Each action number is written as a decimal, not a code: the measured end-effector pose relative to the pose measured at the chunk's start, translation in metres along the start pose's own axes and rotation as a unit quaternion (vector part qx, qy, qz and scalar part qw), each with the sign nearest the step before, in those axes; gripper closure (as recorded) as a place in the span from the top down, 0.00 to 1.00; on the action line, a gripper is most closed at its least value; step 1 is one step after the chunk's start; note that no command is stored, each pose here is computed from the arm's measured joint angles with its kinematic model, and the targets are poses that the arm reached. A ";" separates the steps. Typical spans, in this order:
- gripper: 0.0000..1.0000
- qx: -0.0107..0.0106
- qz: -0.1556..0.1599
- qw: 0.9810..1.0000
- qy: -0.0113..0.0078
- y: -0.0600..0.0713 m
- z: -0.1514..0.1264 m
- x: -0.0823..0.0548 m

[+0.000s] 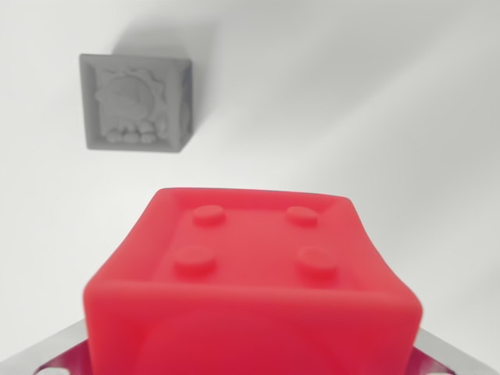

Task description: Destack cube

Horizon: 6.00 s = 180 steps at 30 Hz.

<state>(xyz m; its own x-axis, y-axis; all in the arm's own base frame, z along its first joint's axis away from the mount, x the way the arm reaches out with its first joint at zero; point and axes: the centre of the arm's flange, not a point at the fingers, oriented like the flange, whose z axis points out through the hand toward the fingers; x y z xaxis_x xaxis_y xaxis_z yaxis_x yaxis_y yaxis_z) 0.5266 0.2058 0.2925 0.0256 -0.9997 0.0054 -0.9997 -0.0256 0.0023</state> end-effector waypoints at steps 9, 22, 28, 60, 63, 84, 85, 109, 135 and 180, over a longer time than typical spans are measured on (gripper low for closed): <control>0.00 0.000 0.000 1.000 0.000 0.014 0.004 0.005; 0.00 0.000 0.000 1.000 0.000 0.035 0.010 0.013; 0.00 0.000 0.000 1.000 0.000 0.044 0.012 0.016; 0.00 -0.001 0.000 1.000 0.000 0.093 0.025 0.034; 0.00 -0.001 0.000 1.000 0.000 0.098 0.026 0.036; 0.00 0.000 0.000 1.000 0.000 0.128 0.035 0.048; 0.00 0.000 0.000 1.000 -0.001 0.128 0.035 0.048; 0.00 -0.002 0.001 1.000 -0.003 0.130 0.098 0.049; 0.00 -0.001 0.001 1.000 -0.003 0.130 0.149 0.049; 1.00 -0.001 0.002 1.000 -0.003 0.129 0.178 0.049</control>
<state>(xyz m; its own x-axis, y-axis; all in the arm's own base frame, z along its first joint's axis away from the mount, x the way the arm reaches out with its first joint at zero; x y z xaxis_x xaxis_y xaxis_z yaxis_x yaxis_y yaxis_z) 0.3984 0.1526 0.1151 0.0226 -0.9997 -0.0005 -0.9997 -0.0226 0.0038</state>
